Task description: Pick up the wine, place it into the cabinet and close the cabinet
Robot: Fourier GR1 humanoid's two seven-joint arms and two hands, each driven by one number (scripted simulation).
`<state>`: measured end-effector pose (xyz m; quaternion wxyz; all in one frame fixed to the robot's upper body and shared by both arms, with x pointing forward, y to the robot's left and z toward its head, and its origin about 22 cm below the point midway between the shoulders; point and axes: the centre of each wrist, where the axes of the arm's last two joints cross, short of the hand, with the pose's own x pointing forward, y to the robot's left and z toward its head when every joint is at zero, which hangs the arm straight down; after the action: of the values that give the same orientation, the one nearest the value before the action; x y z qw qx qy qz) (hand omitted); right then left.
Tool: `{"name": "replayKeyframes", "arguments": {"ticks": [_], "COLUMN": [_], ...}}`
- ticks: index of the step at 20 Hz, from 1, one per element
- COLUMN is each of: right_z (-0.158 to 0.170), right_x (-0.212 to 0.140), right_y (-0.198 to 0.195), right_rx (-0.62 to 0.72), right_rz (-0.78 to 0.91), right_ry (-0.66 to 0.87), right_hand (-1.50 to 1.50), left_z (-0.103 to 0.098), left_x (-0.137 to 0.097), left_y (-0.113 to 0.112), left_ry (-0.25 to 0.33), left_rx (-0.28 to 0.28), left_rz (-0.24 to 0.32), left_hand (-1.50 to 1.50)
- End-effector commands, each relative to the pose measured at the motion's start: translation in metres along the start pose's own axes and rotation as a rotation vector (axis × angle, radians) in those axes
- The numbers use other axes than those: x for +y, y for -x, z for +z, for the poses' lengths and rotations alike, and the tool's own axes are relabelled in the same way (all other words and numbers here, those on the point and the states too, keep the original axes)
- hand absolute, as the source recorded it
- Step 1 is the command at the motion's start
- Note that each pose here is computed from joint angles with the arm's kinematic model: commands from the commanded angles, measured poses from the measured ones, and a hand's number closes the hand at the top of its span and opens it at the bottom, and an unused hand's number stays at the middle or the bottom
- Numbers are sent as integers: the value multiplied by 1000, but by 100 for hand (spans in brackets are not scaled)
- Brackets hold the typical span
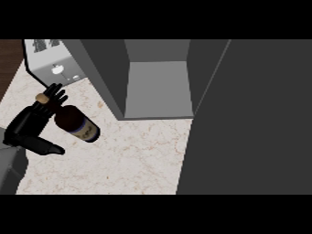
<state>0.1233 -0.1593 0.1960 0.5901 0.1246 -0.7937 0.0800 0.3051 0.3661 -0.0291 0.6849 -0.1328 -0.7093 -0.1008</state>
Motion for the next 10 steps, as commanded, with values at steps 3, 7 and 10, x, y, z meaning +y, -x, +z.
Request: {"name": "replayKeyframes", "arguments": {"ticks": [3, 7, 10], "right_z": [36, 22, 28], "right_x": [-5, -4, -4], "right_y": [-29, -29, -24], "right_rx": [-84, -100, -94], "right_rz": [27, -5, 11], "right_ry": [14, 30, 10], "right_hand": [-150, -150, -150], "left_z": [1, 1, -5], "left_x": [-6, 0, 6], "left_y": [29, 37, 35], "left_ry": [21, 51, 75], "left_rx": [16, 67, 85], "left_rz": [27, 103, 126], "left_hand": [-150, -150, -150]}}
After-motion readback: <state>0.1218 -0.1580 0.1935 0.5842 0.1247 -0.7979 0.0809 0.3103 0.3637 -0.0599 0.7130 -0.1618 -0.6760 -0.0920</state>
